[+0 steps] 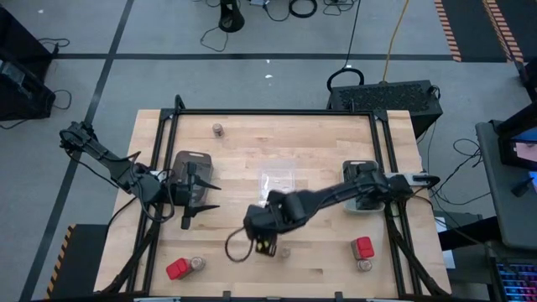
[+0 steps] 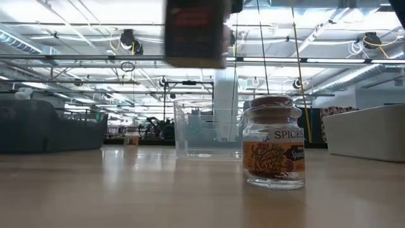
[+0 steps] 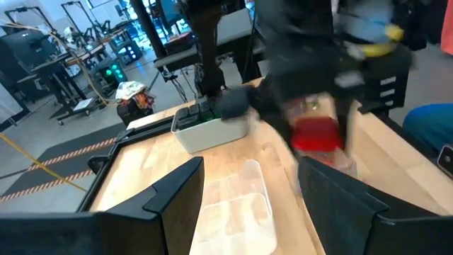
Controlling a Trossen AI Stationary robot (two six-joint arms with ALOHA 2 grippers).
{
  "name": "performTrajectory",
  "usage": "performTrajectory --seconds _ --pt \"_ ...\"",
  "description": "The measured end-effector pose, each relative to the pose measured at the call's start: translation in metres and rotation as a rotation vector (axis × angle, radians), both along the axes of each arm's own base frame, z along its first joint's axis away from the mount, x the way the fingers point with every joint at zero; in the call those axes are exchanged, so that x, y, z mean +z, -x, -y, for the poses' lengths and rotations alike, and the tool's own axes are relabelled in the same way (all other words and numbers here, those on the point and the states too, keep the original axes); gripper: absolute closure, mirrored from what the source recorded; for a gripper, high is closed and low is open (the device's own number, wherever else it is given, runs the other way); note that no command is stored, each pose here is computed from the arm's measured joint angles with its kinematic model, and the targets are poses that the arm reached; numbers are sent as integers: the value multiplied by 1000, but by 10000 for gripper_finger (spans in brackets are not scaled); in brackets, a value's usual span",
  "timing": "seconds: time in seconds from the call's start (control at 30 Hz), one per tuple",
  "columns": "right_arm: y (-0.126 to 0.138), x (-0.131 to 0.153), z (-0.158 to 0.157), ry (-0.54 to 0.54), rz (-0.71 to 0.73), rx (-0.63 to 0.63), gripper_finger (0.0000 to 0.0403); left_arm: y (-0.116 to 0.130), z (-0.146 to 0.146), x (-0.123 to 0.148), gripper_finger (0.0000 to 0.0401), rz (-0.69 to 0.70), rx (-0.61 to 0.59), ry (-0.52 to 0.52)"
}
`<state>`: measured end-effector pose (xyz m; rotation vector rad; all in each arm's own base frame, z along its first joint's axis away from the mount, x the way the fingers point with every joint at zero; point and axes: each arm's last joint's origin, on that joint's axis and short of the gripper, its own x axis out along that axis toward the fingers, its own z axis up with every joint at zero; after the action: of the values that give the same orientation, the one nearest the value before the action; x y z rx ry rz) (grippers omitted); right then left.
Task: Sort spices by type
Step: Put the red seasoning can into the transparent bin
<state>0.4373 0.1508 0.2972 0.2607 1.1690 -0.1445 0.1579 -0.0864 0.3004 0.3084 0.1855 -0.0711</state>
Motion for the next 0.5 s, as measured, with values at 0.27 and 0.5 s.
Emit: performTrajectory --seconds 0.27,0.5 --pt "11 33 63 92 -13 38 208 0 0 -1 166 -4 0 -3" --pt "9 26 121 85 -115 100 206 0 0 -1 166 -5 0 -3"
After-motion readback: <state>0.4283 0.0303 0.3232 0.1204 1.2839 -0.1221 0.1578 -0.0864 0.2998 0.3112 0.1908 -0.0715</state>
